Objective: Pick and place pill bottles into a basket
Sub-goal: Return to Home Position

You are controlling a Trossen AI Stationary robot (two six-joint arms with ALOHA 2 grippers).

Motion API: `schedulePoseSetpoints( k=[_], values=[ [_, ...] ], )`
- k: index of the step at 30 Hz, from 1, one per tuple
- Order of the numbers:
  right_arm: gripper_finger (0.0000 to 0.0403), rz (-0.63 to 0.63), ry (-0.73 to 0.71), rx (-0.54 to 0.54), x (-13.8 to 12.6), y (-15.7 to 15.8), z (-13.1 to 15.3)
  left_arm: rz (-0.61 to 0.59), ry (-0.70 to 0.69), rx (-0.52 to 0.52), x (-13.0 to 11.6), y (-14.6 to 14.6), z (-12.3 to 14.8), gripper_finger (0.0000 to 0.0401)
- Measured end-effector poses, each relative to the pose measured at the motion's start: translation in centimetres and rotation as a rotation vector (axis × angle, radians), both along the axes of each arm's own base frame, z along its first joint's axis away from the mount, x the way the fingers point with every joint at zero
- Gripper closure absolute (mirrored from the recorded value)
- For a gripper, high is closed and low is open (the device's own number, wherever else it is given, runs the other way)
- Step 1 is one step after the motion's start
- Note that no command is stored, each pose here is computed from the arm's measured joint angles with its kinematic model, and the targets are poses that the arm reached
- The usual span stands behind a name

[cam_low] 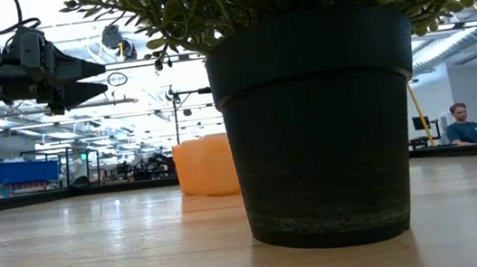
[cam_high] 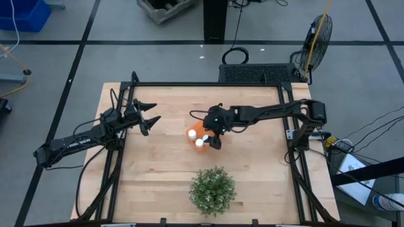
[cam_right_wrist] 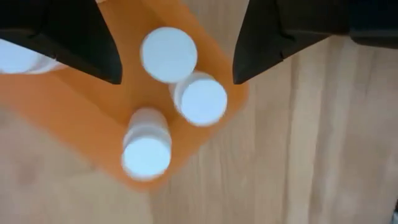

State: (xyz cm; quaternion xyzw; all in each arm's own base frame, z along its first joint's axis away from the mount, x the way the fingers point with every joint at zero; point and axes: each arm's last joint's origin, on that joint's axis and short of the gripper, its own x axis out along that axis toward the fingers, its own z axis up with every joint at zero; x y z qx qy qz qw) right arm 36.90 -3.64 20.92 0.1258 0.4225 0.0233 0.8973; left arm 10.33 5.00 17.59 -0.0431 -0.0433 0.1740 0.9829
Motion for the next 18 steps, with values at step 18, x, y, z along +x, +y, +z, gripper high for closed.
schedulePoseSetpoints(
  k=[18],
  values=[
    [0.0117, -0.244, -0.511, -0.169, -13.5, 3.9, 7.3, 0.000, 0.000, 0.000, 0.0, 0.0, 0.0, 0.0052]
  ],
)
